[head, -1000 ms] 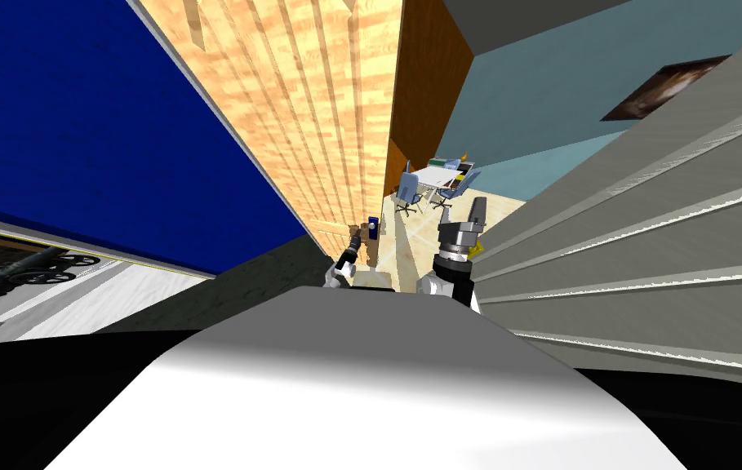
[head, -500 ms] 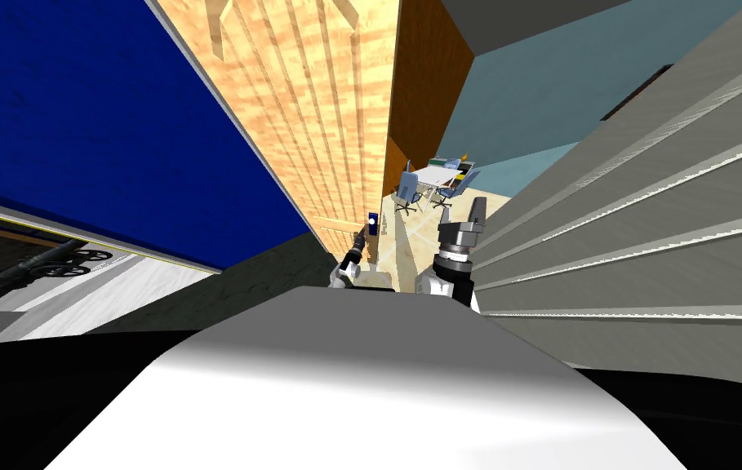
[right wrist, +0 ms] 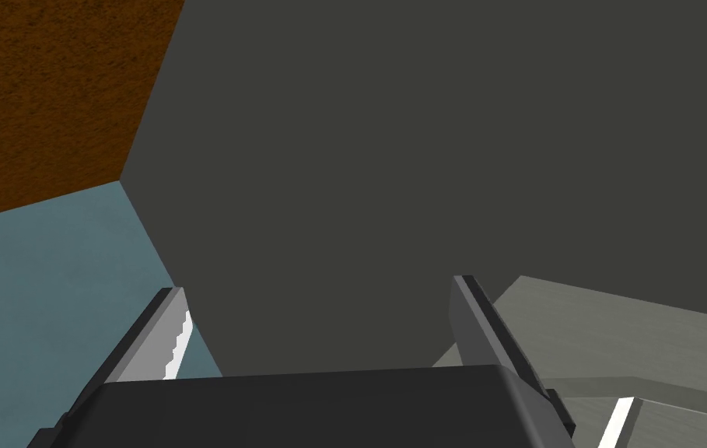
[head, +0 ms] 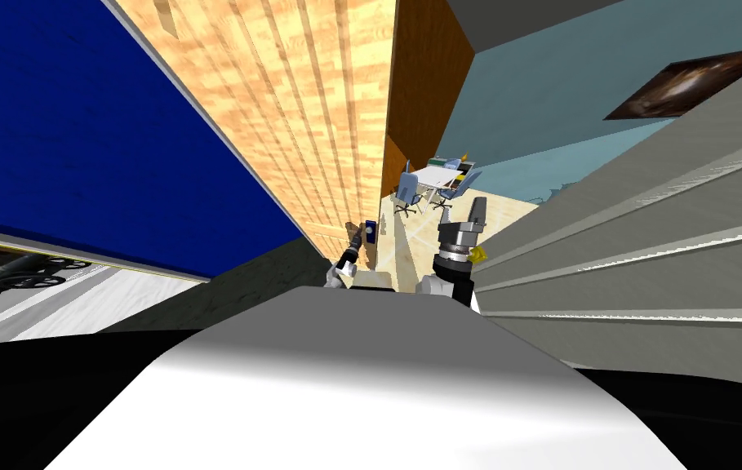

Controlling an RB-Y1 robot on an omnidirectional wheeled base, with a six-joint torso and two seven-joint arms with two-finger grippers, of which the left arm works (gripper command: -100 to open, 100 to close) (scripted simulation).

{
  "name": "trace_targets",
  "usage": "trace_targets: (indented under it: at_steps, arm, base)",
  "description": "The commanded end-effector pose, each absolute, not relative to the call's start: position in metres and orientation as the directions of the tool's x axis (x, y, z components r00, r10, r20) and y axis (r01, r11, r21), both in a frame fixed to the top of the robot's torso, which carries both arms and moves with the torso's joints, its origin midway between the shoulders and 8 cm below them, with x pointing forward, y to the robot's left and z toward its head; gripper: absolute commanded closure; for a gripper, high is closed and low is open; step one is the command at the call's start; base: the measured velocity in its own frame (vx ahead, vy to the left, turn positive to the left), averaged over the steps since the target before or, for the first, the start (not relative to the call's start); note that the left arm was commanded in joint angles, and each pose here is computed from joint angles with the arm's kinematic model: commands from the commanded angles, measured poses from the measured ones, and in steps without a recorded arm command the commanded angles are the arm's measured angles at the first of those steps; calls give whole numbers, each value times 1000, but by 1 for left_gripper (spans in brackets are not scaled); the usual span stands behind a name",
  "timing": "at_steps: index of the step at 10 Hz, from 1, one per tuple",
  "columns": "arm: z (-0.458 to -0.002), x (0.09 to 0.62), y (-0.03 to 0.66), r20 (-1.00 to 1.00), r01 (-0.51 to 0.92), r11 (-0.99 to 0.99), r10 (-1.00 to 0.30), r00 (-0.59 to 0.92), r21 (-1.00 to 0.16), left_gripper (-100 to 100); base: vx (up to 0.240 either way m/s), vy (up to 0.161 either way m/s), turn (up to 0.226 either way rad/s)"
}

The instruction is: Push the door open

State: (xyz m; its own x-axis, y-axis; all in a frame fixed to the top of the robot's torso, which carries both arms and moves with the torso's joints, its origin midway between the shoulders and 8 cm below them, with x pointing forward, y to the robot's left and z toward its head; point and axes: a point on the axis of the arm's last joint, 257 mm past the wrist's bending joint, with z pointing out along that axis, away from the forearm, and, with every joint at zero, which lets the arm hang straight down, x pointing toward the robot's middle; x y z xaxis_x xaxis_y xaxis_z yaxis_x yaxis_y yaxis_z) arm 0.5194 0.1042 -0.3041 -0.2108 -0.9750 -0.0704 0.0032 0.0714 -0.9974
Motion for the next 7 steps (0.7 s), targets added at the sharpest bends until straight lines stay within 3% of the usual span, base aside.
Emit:
trace_targets:
  at_steps: [1, 4, 5, 7]
  arm:
    - [-302, 521, 100, -59, 4, 59, -976, -208, -998, -100]
    - [-299, 523, 91, -33, 5, 33, -978, -207, -999, -100]
    - [-299, 523, 91, -33, 5, 33, -978, -207, -999, 100]
    - [-299, 523, 91, -33, 5, 33, -978, -207, -999, 100]
  base:
    - [236, -67, -18]
    - [153, -87, -8]
    - [-4, 7, 6]
    - [-30, 19, -14]
